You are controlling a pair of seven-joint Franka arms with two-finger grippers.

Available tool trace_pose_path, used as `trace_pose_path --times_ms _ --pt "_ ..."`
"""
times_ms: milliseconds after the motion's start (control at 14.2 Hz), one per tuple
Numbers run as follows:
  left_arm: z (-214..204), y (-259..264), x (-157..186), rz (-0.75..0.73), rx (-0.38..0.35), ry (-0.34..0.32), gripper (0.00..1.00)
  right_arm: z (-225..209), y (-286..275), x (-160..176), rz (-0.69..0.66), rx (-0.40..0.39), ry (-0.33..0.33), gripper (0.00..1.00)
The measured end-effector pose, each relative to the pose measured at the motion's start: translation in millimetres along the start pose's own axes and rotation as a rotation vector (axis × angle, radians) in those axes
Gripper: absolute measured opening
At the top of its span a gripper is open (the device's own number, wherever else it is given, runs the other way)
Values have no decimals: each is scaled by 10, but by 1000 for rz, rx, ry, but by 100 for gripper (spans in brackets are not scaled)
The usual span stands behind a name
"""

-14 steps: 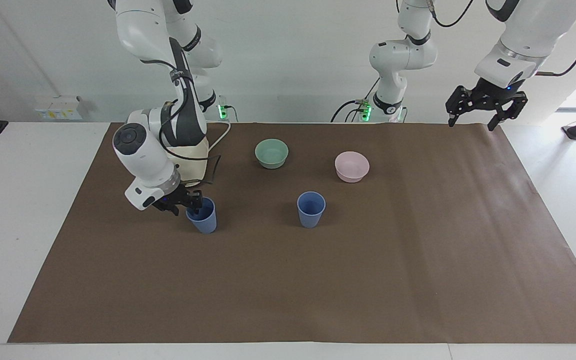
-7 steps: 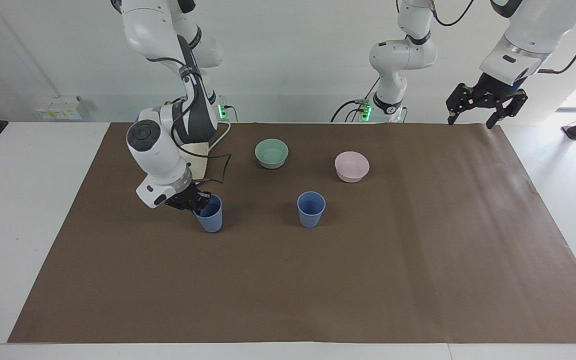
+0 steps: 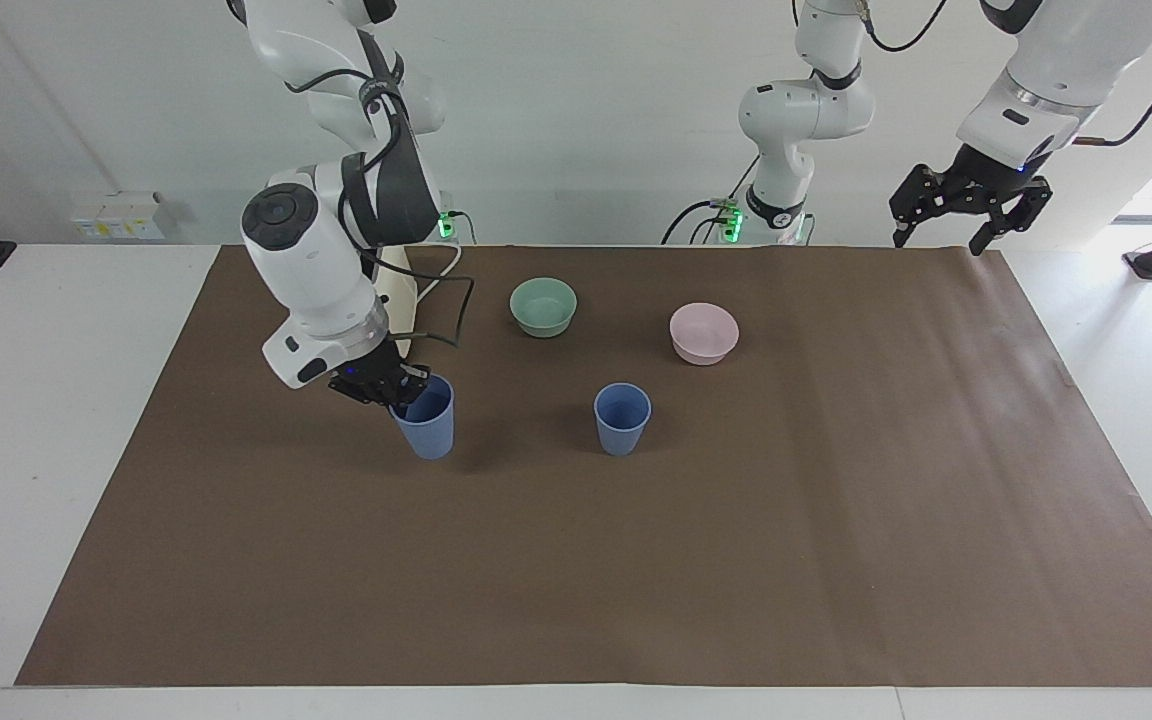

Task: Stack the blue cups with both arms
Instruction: 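Grasp the second blue cup with the right gripper and lift it, then lower the held cup into the first blue cup with the right gripper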

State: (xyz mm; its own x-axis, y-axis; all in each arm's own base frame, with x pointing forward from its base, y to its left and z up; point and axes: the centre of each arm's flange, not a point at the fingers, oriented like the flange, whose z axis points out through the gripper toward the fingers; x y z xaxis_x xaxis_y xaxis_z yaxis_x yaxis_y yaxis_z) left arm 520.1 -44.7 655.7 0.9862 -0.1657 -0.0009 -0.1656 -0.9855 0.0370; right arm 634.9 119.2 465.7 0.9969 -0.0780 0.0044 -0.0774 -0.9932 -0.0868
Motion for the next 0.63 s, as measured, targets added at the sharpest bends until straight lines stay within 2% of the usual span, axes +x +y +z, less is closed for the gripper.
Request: trace_pose_path --times_ms 211,632 --pt "-7 1 -5 0 0 1 100 -210 -526 -107 -28 4 -13 4" --pt "-14 2 -9 0 0 2 100 -494 -1555 -144 -49 72 55 4"
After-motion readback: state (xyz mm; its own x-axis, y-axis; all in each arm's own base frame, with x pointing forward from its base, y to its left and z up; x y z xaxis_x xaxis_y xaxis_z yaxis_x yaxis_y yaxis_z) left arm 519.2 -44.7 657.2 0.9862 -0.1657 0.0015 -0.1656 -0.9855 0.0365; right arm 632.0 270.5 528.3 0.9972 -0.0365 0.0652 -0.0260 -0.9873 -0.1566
